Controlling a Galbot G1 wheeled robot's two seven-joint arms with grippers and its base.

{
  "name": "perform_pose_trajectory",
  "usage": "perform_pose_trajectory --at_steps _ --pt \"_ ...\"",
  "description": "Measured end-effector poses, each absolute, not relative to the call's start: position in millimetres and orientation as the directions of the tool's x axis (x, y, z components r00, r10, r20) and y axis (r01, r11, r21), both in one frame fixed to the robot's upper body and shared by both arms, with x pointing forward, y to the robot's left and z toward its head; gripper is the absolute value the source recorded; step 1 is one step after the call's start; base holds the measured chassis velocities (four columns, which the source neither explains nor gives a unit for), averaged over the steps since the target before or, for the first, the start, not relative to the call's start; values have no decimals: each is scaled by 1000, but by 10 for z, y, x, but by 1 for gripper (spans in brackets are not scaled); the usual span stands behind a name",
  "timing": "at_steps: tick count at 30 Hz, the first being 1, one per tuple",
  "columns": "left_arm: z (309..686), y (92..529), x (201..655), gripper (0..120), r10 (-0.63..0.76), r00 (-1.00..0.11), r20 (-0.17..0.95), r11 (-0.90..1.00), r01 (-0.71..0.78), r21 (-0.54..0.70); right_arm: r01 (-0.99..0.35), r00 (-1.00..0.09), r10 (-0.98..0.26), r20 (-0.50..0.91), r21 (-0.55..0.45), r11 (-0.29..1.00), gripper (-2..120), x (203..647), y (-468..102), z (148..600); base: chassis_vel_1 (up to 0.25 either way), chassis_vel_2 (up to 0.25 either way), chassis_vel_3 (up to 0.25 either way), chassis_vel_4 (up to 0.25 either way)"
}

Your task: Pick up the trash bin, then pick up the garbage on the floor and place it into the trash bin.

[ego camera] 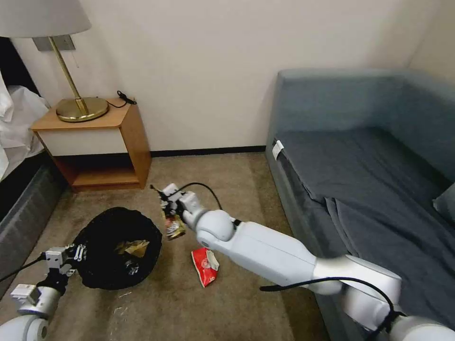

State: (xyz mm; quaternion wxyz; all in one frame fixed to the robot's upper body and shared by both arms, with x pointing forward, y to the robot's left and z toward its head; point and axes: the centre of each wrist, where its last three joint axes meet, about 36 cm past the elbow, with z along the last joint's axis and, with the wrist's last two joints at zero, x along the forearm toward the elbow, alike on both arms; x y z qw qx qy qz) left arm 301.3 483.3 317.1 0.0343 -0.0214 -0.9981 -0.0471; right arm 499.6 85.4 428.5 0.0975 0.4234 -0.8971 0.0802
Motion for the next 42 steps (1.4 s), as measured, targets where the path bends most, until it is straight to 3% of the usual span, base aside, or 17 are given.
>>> perform_pose_trajectory --at_steps 8,17,22,27,29,32,38,42 --pt "3396 4566 3404 6 59 -998 28 995 61 77 -800 -585 -773 244 -18 600 0 4689 1364 3998 0 0 0 0" --pt "3361 4527 3560 6 67 -997 32 995 69 70 -773 -624 -730 280 -80 630 0 4950 1135 3455 0 0 0 0" --pt "3349 4543 3571 6 66 -997 34 995 69 70 -764 -634 -715 295 -94 638 0 5030 1073 3386 0 0 0 0" --pt "3321 4515 3605 6 71 -997 33 995 73 62 -763 -634 -710 307 -97 640 16 5106 1023 3350 0 0 0 0" --pt "3295 4473 3609 6 77 -996 35 995 78 56 -761 -636 -708 308 -92 643 27 5123 1015 3355 0 0 0 0" --pt "3288 4463 3608 6 78 -996 35 995 79 55 -760 -636 -708 308 -91 643 31 5130 1016 3363 0 0 0 0" --pt "3234 4418 3570 6 85 -995 42 995 88 52 -760 -639 -716 282 -85 644 59 5162 1067 3520 0 0 0 0" --pt "3218 4415 3553 6 86 -995 43 995 88 52 -761 -640 -720 269 -88 643 69 5127 1117 3603 0 0 0 0"
